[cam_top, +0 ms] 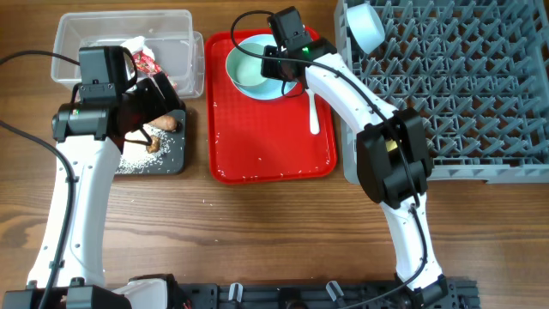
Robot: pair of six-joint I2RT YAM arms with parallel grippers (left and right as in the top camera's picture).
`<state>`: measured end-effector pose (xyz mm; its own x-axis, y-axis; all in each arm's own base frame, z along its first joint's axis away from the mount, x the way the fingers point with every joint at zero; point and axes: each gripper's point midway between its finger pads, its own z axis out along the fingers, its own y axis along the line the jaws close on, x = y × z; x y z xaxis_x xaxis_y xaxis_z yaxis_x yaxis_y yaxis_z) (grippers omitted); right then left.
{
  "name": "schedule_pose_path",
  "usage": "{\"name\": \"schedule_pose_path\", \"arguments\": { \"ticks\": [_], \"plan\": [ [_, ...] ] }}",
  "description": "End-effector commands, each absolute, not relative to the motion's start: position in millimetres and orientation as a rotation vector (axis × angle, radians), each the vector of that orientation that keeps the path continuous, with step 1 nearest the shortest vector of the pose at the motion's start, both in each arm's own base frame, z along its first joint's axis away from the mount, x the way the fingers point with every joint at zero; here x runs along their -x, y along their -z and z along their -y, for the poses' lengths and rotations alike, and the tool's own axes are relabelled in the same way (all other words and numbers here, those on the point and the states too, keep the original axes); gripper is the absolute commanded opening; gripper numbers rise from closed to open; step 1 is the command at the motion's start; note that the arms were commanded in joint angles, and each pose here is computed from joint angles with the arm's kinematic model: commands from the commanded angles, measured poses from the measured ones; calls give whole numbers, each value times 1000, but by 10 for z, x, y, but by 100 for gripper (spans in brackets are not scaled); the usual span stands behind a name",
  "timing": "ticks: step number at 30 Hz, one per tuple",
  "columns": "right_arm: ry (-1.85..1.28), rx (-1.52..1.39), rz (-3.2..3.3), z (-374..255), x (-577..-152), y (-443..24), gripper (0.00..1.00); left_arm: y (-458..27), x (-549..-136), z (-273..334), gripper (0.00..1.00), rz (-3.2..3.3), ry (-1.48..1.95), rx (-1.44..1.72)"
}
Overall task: Sort waste into correct bins and load items into the dishwasher rack
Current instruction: 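Reach the right gripper to the green bowl on the white plate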
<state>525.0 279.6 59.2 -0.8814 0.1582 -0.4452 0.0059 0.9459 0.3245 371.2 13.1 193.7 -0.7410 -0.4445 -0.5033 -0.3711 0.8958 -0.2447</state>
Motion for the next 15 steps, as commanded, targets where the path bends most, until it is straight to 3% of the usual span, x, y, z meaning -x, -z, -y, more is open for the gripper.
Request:
{"name": "schedule_pose_path", "arguments": {
  "ticks": [1, 8, 12, 15],
  "plan": [
    [-390, -131, -2648, -2728, -5241, -413, 7, -1937, -3729, -153, 100, -2487, 152, 579],
    [-371, -135, -2673, -2702, -5214, -259, 20, -1937, -3729, -153, 100, -2487, 152, 579],
    [-362, -136, -2687, -2696, -5202, -179, 20, -1937, -3729, -153, 100, -2487, 152, 579],
    [-362, -137, -2687, -2692, -5205, -174, 9, -1937, -3729, -153, 100, -2487, 152, 579]
  ]
}}
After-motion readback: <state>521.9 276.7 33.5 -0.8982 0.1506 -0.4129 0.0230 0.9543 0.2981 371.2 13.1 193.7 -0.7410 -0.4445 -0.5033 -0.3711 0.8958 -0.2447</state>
